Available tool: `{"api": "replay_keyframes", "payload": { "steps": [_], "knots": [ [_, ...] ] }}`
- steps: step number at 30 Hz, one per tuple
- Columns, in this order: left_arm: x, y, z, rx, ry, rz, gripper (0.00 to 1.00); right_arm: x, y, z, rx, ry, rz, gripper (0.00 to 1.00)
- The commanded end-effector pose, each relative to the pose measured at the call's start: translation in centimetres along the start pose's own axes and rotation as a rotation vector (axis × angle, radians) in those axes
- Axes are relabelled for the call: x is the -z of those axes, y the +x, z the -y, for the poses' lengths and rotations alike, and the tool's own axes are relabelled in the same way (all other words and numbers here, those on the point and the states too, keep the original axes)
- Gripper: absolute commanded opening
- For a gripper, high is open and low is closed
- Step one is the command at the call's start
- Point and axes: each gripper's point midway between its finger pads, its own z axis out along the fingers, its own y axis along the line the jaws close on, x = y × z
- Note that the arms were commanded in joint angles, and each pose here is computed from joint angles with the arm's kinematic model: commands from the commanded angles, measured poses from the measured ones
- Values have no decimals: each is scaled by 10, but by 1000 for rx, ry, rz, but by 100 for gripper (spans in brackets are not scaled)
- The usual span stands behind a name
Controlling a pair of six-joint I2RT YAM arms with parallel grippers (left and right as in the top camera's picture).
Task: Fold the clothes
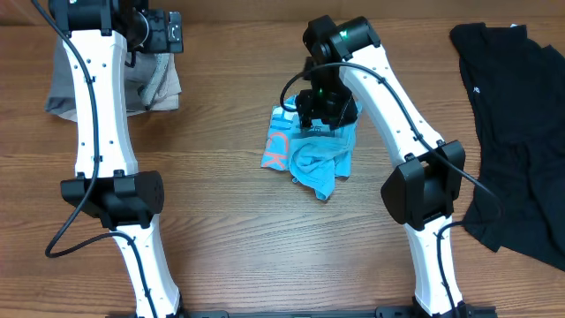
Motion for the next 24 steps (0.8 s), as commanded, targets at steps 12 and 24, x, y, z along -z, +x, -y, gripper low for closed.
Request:
{"api": "replay_keyframes", "payload": {
  "steps": [12, 24],
  "knots": [
    [2, 0, -6, -19, -8, 1, 100, 5, 1, 7, -667, 110, 98, 71],
    [2, 2, -6, -19, -7, -6, 100, -40, 33, 0, -654, 186, -39, 19]
  ]
}}
